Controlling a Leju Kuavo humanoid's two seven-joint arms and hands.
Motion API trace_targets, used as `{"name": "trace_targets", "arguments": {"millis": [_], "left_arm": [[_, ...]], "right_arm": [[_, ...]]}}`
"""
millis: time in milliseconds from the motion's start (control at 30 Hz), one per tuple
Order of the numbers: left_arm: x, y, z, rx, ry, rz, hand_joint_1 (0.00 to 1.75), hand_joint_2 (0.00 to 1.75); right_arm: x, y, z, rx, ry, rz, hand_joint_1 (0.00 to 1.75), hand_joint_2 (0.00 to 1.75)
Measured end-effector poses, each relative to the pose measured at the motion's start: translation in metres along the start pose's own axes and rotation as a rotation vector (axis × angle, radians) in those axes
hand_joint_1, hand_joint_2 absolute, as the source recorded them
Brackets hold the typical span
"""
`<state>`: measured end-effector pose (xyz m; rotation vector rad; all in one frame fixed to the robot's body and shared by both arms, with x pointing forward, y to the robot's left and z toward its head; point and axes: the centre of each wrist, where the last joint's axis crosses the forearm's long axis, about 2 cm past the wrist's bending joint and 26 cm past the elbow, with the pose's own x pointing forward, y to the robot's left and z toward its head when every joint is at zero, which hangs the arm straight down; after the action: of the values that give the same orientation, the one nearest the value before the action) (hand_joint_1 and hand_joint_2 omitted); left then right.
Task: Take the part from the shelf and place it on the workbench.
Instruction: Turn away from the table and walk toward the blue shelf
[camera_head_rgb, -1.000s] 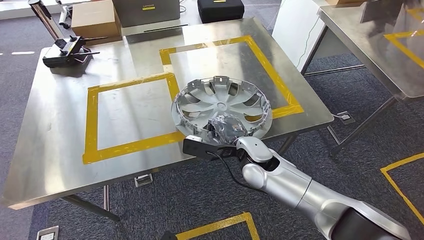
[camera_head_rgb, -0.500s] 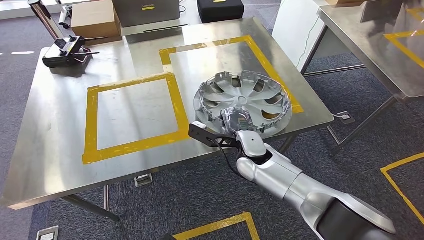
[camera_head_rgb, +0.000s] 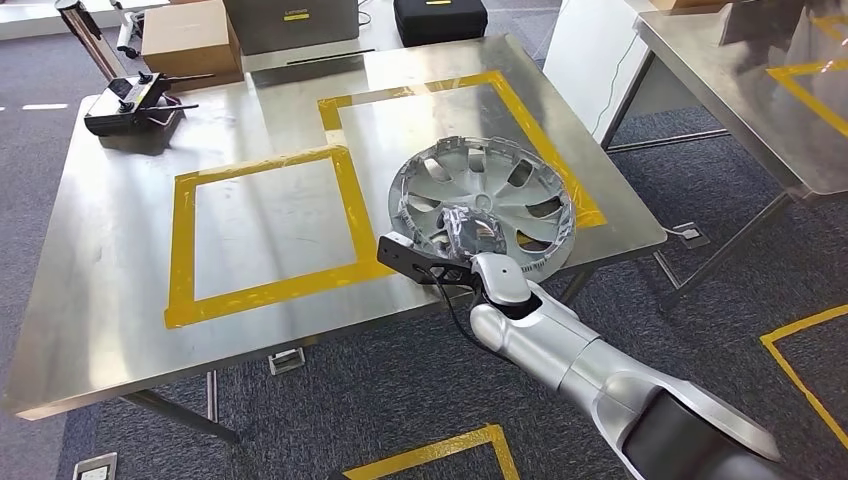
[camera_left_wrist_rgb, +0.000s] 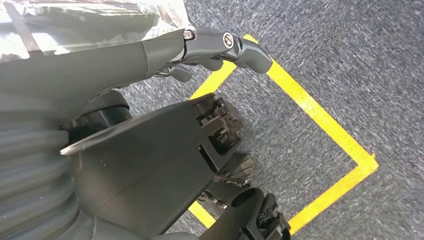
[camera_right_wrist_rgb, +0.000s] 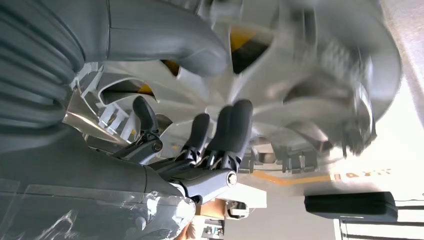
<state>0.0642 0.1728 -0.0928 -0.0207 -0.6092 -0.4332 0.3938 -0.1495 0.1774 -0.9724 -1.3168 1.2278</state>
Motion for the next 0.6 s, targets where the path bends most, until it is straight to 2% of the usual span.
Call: {"name": "trace_targets", "arguments": {"millis": [100, 433, 600], "left_arm": [[-0.0003, -0.0003, 0.0002, -0.002, -0.002, -0.011, 0.00, 0.00], [-0.0011, -0.0005, 0.0005, -0.005, -0.016, -0.017, 0.00, 0.00], [-0.0018, 0.0000, 0.0007, 0.017, -0.042, -0.028, 0.00, 0.00]], "right_arm": [[-0.0002, -0.0003, -0.0002, -0.002, -0.011, -0.003, 0.00, 0.00], [-0.0023, 0.0001, 0.0006, 0.030, -0.035, -0.060, 0.00, 0.00], [-0.0035, -0.0035, 0.0074, -0.013, -0.072, -0.206, 0.00, 0.00]]}}
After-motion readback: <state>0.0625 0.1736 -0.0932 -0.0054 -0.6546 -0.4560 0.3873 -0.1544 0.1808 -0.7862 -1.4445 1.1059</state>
